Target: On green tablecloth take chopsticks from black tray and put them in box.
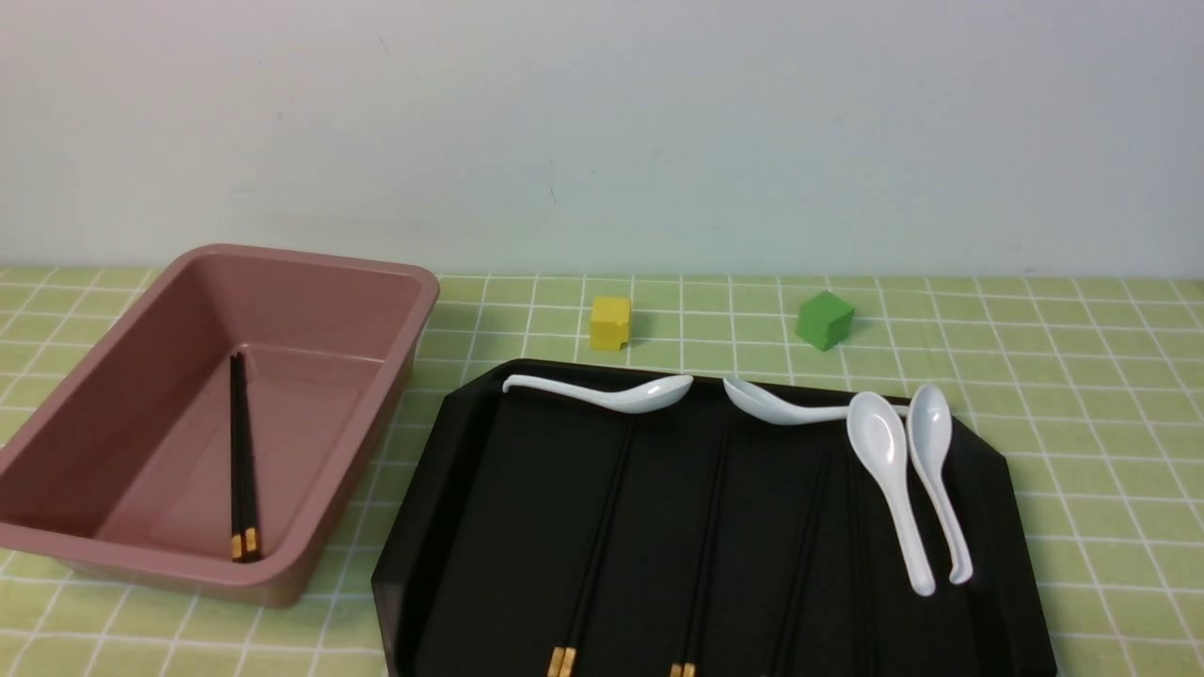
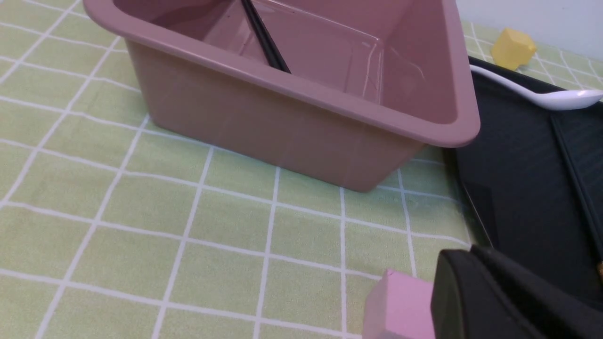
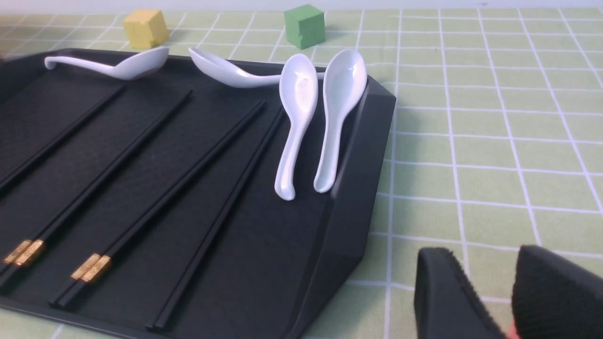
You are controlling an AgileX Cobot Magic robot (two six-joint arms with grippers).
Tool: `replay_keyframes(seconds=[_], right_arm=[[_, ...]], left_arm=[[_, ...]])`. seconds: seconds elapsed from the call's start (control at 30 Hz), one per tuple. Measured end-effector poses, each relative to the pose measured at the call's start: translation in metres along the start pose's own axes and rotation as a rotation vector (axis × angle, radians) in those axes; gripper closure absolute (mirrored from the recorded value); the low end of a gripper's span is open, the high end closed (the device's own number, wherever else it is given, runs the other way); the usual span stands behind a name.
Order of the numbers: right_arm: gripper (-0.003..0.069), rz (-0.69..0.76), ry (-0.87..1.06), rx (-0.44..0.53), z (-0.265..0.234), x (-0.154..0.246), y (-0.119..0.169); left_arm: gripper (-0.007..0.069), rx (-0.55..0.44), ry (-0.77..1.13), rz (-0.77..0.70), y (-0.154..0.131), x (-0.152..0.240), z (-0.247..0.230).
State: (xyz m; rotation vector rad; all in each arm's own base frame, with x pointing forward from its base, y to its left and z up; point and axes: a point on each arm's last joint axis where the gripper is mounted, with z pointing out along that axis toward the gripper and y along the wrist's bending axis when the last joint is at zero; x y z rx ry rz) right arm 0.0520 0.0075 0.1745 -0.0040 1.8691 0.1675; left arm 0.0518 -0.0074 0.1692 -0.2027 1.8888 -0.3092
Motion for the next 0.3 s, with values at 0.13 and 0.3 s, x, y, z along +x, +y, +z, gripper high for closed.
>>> replay_keyframes(seconds=[0.13,0.3], right_arm=[[0.0419,0.0,0.0,0.0,0.0,0.0,0.0],[0.0419,0.0,0.0,0.0,0.0,0.0,0.0]], left_arm=[[0.0596,0.0,0.0,0.0,0.0,0.0,0.0],[0.0589,0.0,0.0,0.0,0.0,0.0,0.0]])
